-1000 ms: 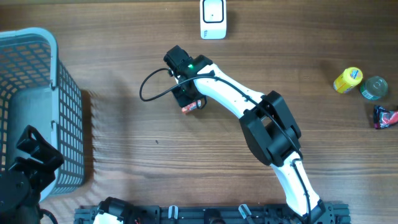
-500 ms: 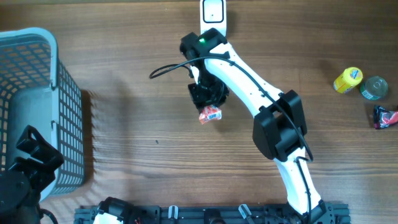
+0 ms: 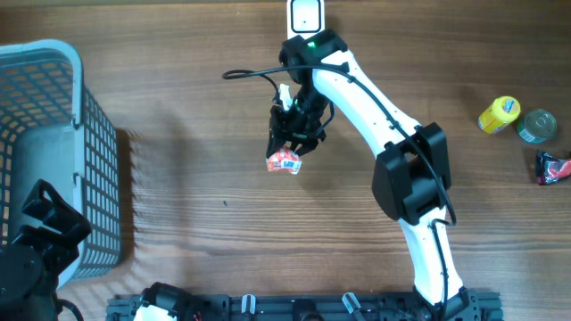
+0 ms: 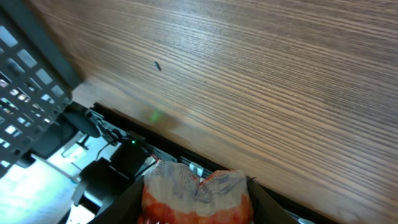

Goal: Scan the item barcode
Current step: 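Hold the red snack pack in front of the scanner window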

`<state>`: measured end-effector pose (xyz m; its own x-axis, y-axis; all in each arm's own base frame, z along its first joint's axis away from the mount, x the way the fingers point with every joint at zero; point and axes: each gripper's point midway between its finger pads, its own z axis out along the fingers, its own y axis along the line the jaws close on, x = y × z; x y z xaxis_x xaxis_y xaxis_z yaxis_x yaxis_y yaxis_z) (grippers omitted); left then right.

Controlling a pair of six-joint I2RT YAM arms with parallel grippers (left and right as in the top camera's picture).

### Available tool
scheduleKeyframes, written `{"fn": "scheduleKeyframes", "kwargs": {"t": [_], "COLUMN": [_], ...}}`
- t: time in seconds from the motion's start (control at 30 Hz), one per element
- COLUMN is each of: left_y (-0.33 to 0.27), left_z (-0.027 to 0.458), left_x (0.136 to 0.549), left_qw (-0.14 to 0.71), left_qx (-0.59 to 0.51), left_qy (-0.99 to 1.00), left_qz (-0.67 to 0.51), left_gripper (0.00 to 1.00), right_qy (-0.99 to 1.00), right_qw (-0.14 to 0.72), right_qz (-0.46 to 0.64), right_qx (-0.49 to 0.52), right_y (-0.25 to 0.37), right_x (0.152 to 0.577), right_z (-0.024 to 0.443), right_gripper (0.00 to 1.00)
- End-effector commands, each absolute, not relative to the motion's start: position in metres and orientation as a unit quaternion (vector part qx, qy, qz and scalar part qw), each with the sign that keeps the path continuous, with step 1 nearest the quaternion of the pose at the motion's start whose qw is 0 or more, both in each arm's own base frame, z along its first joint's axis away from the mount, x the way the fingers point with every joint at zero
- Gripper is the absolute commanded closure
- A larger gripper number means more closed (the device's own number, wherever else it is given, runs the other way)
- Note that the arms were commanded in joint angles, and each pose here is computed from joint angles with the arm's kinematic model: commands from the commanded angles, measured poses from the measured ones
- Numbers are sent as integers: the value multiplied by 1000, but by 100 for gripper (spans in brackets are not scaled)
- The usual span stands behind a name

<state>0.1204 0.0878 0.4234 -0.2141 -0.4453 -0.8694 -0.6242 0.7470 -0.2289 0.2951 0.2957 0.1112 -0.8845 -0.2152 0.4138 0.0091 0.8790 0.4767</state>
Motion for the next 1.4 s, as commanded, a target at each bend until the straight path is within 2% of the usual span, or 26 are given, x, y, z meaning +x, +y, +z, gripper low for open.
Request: {"fn": "scheduleKeyframes", "kwargs": {"t": [0.0, 0.1, 0.2, 0.33, 0.43, 0.47, 0.57, 0.8, 1.1, 1.37], "left_y": [90, 90, 91, 96, 100, 101, 111, 120, 123, 128], "left_z": [422, 422, 423, 424, 425, 426, 430, 435, 438, 443], "left_x": [120, 120, 119, 117, 114, 114, 107, 101, 99, 95], "left_qw": [521, 521, 524, 526, 528, 529, 538, 547, 551, 553], "left_qx": [-354, -354, -367, -370, -374, -375, -399, -412, -415, -406], "left_qy": [771, 771, 764, 759, 754, 752, 730, 711, 704, 700], "left_qz": [89, 90, 85, 99, 114, 116, 137, 159, 172, 199], "left_gripper": [0, 0, 0, 0, 0, 0, 0, 0, 0, 0], "right_qy": [-943, -969, -991, -960, -926, -910, -862, -805, -820, -802], "right_qw": [230, 174, 10, -194, -348, -397, -496, -589, -572, -597], "right_qz": [-240, -171, -126, -181, -128, -103, -69, -21, -13, -21], "right_qx": [27, 45, 54, 94, 75, 54, 76, 71, 18, 13], "right_y": [294, 274, 272, 301, 284, 274, 270, 262, 239, 237], "right_x": [301, 321, 393, 487, 553, 574, 612, 648, 665, 668], "right_z": [116, 98, 82, 110, 143, 155, 181, 194, 131, 126], "right_gripper": [83, 83, 84, 84, 88, 92, 94, 95, 95, 95]}}
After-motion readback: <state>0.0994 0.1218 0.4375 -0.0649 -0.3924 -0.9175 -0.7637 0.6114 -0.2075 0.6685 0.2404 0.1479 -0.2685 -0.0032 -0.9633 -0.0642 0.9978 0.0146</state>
